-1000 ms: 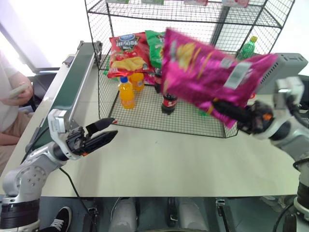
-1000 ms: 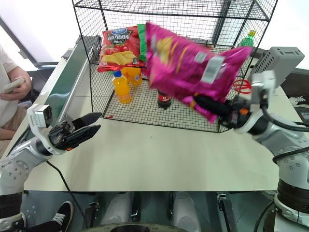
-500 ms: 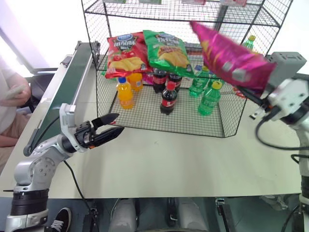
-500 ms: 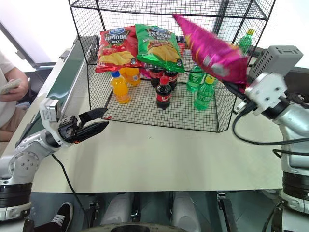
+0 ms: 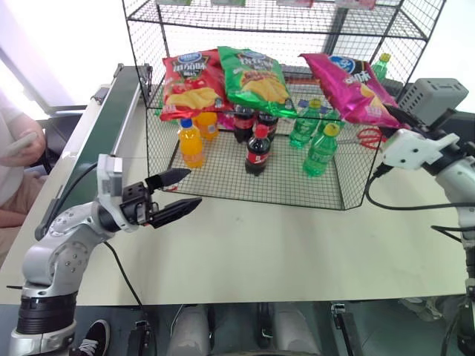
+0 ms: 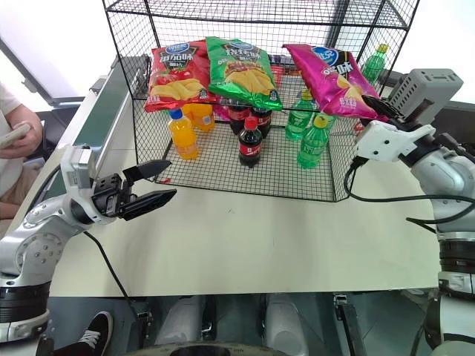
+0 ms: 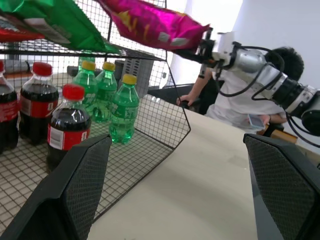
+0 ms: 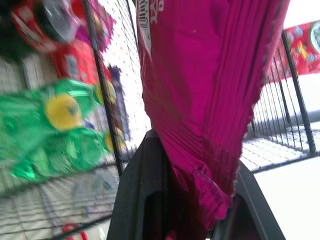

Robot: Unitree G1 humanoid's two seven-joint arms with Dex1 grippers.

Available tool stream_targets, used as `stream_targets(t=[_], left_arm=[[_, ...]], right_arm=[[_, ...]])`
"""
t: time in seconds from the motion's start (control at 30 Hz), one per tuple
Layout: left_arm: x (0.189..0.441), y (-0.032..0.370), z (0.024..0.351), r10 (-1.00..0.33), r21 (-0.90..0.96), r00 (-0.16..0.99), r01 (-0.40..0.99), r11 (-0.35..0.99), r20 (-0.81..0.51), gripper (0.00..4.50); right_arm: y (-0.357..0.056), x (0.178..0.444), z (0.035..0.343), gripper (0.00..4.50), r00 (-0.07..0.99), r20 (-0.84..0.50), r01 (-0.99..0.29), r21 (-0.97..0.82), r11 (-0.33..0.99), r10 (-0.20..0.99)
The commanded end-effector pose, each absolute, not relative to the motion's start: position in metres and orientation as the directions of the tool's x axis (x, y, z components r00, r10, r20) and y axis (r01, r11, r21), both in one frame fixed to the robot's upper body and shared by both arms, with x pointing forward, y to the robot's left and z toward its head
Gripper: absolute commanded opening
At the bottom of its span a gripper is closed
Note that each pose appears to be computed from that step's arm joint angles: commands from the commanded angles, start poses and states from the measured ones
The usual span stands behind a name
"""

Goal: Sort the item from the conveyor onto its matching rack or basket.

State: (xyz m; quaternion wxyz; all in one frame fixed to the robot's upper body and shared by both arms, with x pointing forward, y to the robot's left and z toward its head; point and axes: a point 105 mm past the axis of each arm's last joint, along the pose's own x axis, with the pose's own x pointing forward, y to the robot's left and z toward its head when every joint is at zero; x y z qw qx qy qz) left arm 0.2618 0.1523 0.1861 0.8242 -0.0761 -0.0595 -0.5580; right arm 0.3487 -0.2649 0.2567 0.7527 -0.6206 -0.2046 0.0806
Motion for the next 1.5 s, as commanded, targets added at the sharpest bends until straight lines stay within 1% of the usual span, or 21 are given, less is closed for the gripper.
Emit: stream_targets(t=[0.03,0.17,0.23,0.3,0.47,0.53,0.67,0.7,0.77,0.83,0.9,0.93,1.03,1.1,1.13,1.2,1.23,1.3,1.37,1.43,1.5], left_arm=[[0.259,0.152,0.186,-0.907,-0.030,0.374,0.926,0.375,0.193,4.50],[0.259,0.153,0.181,-0.903,-0.036,0.385,0.922,0.386,0.192,4.50],[0.258,0.152,0.179,-0.904,-0.033,0.385,0.922,0.386,0.186,4.50],[0.258,0.151,0.177,-0.902,-0.034,0.389,0.920,0.390,0.185,4.50],[0.258,0.150,0.176,-0.897,-0.033,0.399,0.916,0.401,0.191,4.50],[0.258,0.151,0.176,-0.893,-0.025,0.408,0.911,0.411,0.189,4.50],[0.257,0.153,0.175,-0.887,-0.033,0.422,0.905,0.423,0.190,4.50],[0.256,0.153,0.174,-0.885,-0.038,0.425,0.904,0.426,0.191,4.50],[0.254,0.154,0.172,-0.884,-0.033,0.430,0.901,0.432,0.182,4.50],[0.254,0.155,0.171,-0.881,-0.037,0.438,0.898,0.439,0.182,4.50],[0.254,0.156,0.170,-0.878,-0.042,0.443,0.896,0.443,0.181,4.50],[0.254,0.156,0.170,-0.877,-0.043,0.445,0.895,0.445,0.180,4.50],[0.255,0.157,0.168,-0.875,-0.045,0.450,0.892,0.450,0.177,4.50],[0.256,0.156,0.165,-0.877,-0.042,0.450,0.892,0.450,0.169,4.50],[0.256,0.155,0.165,-0.877,-0.042,0.449,0.893,0.449,0.170,4.50],[0.257,0.154,0.164,-0.878,-0.044,0.447,0.894,0.447,0.171,4.50],[0.257,0.153,0.165,-0.877,-0.046,0.447,0.894,0.446,0.174,4.50],[0.257,0.153,0.164,-0.878,-0.044,0.447,0.894,0.446,0.169,4.50],[0.257,0.153,0.165,-0.877,-0.045,0.450,0.892,0.449,0.172,4.50],[0.256,0.152,0.164,-0.880,-0.038,0.447,0.894,0.447,0.164,4.50],[0.256,0.152,0.164,-0.879,-0.043,0.448,0.894,0.447,0.166,4.50]], right_arm=[[-0.256,0.353,0.276,0.32,0.893,0.255,0.209,-0.965,0.160,0.370],[-0.246,0.367,0.276,0.32,0.906,0.260,0.219,-0.963,0.156,0.335],[-0.241,0.376,0.273,0.32,0.915,0.244,0.192,-0.964,0.184,0.322],[-0.236,0.384,0.277,0.32,0.915,0.269,0.213,-0.955,0.206,0.301],[-0.234,0.401,0.276,0.32,0.931,0.253,0.209,-0.961,0.182,0.265],[-0.238,0.409,0.274,0.32,0.941,0.245,0.190,-0.953,0.234,0.233],[-0.239,0.413,0.268,0.32,0.948,0.215,0.148,-0.950,0.274,0.234],[-0.240,0.413,0.269,1.38,0.948,0.218,0.153,-0.951,0.269,0.232],[-0.241,0.411,0.274,2.18,0.945,0.226,0.156,-0.947,0.281,0.238],[-0.242,0.410,0.281,3.21,0.943,0.226,0.143,-0.938,0.316,0.244],[-0.242,0.408,0.288,4.23,0.940,0.215,0.096,-0.913,0.398,0.266],[-0.243,0.408,0.288,4.45,0.942,0.193,0.058,-0.899,0.434,0.274],[-0.243,0.405,0.291,4.45,0.936,0.138,-0.049,-0.859,0.509,0.323],[-0.242,0.402,0.296,4.45,0.928,0.128,-0.081,-0.847,0.526,0.350],[-0.239,0.400,0.296,4.45,0.918,0.106,-0.140,-0.815,0.563,0.382],[-0.237,0.397,0.301,4.45,0.906,0.106,-0.175,-0.787,0.592,0.409],[-0.235,0.395,0.299,4.45,0.898,0.084,-0.218,-0.767,0.603,0.432],[-0.235,0.393,0.299,4.45,0.895,0.071,-0.244,-0.750,0.614,0.441],[-0.230,0.388,0.300,4.45,0.876,0.062,-0.300,-0.707,0.640,0.478],[-0.225,0.381,0.300,4.45,0.849,0.051,-0.353,-0.687,0.635,0.526],[-0.224,0.375,0.293,4.45,0.834,0.002,-0.403,-0.680,0.613,0.551]])
